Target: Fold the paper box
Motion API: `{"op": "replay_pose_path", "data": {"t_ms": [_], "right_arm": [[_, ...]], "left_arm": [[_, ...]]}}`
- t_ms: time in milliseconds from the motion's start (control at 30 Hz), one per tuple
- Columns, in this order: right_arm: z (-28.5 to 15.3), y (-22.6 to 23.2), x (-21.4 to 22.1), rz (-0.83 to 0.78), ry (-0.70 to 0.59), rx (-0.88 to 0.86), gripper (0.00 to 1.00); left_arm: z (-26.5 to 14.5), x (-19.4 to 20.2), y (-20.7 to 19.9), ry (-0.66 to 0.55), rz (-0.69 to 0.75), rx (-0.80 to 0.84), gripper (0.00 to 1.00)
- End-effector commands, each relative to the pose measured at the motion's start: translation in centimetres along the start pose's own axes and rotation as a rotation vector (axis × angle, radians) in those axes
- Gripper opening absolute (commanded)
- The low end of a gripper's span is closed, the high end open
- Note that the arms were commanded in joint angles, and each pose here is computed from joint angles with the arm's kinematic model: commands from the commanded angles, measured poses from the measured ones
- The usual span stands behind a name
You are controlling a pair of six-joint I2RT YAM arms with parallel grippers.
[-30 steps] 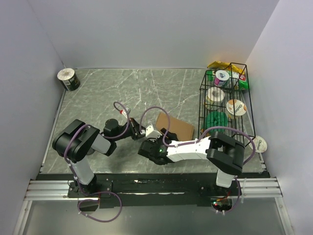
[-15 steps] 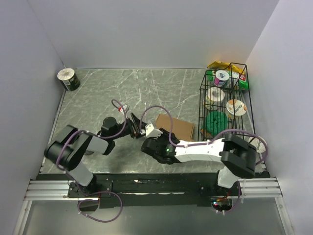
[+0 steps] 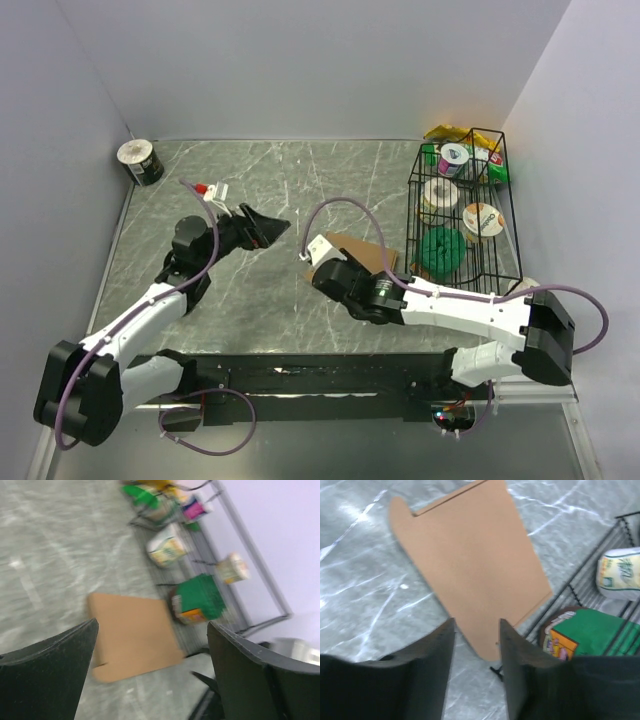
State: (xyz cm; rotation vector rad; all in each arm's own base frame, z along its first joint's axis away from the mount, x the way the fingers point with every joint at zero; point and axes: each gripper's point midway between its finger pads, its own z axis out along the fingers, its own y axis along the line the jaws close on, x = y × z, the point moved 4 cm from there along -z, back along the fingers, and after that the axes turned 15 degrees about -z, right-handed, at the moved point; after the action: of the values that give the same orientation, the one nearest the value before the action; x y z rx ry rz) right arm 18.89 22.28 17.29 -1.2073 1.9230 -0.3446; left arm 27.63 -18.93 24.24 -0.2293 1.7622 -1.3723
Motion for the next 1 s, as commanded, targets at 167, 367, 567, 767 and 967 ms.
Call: {"op": "replay_pose_path", "data": {"t_ms": [167,367,567,767,967], "right_arm": [[2.9,3.6,0.8,-0.130,0.106,0.059,0.82],[5.6,4.7,0.8,-0.205,0.183,0.171,0.82],[7.2,5.5,1.8,-0.262,0.241,0.224,0.71],[8.4,6.0,3.6,-0.331,0.312,0.277,0.65],[9.1,5.8,4.1,-0.348,0.334,0.314,0.57]], "left_arm": [[-2.0,2.4,6.1,0.036,0.058,-0.246,0.96],[-2.3,2.7,6.3,0.049,0.055,-0.246,0.96],[-2.1,2.9,6.3,0.064,0.059,-0.227,0.96],[-1.9,2.8,6.5,0.065,0.059,-0.225,0.96],[-2.0,2.7,6.3,0.062,0.061,-0.220,0.96]]}}
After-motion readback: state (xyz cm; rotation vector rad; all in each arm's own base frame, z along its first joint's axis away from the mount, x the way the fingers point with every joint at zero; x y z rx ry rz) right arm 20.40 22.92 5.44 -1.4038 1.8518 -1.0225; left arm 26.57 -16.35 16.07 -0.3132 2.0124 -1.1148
